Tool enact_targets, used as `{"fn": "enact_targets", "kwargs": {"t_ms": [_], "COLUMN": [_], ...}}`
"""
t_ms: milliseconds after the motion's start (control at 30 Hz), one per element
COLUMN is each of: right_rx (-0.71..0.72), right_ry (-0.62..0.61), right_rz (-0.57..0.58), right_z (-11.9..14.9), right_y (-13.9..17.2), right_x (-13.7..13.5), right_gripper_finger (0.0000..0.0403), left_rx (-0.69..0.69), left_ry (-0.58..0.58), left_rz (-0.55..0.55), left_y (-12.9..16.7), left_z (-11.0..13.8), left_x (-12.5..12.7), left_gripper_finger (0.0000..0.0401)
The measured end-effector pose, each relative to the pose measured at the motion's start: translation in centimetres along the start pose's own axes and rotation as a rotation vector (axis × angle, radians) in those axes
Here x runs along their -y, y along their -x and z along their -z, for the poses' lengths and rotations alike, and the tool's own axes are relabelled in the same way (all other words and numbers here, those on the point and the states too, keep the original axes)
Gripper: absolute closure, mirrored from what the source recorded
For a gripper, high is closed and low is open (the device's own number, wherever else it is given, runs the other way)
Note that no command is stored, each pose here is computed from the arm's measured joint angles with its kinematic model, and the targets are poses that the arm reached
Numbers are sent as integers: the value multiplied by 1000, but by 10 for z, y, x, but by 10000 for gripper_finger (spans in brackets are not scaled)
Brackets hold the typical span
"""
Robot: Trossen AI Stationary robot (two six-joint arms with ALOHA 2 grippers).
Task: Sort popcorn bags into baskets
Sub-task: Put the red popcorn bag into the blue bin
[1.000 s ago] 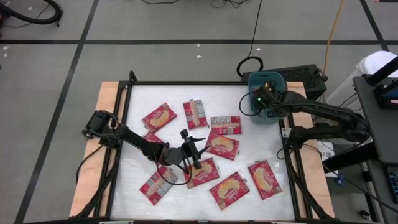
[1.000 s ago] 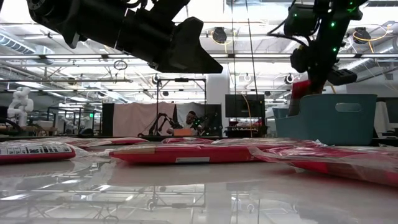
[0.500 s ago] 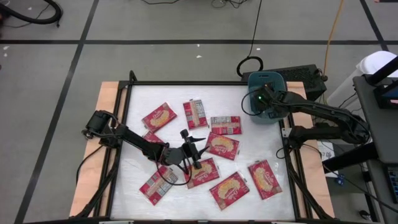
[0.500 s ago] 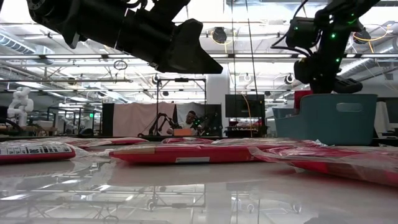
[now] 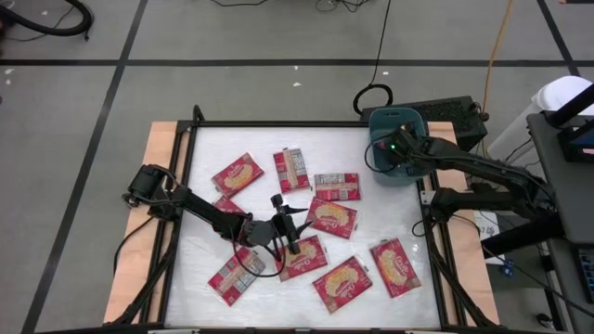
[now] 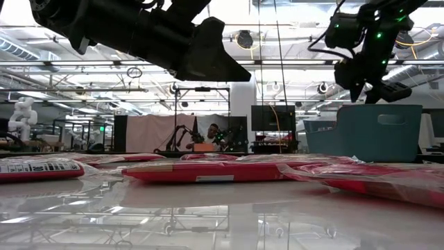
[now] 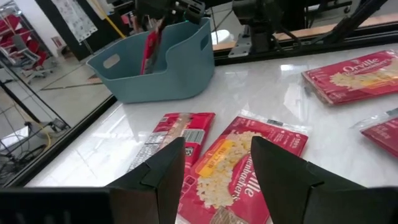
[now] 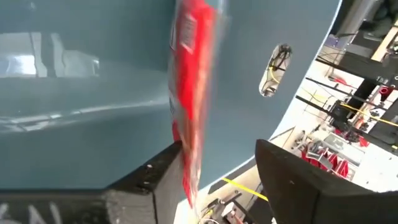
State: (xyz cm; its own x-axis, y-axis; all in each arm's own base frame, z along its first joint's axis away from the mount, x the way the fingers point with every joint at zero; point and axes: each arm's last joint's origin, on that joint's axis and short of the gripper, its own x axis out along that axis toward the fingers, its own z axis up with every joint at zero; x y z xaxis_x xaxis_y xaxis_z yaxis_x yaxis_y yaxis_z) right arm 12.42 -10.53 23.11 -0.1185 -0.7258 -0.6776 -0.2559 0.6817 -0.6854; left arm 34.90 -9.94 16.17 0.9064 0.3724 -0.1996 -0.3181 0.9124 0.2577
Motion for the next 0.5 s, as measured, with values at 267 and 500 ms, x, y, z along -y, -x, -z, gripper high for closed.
{"fn": "enact_targets", "kwargs": {"t_ms": [267,500], "right_rx": [40,98], "right_ry": [-87,-237], "right_rz": [48,210], "right_z": [21,31], "right_y": [18,46], "right_x": [-3,2], "right_gripper_finger": [191,180], "left_rx": [2,2], "left_ry": [38,48], "left_rz": [23,23], "left_y": [0,-1], "left_z": [0,0], "left_x": [1,0], "left_gripper_finger": [215,215]}}
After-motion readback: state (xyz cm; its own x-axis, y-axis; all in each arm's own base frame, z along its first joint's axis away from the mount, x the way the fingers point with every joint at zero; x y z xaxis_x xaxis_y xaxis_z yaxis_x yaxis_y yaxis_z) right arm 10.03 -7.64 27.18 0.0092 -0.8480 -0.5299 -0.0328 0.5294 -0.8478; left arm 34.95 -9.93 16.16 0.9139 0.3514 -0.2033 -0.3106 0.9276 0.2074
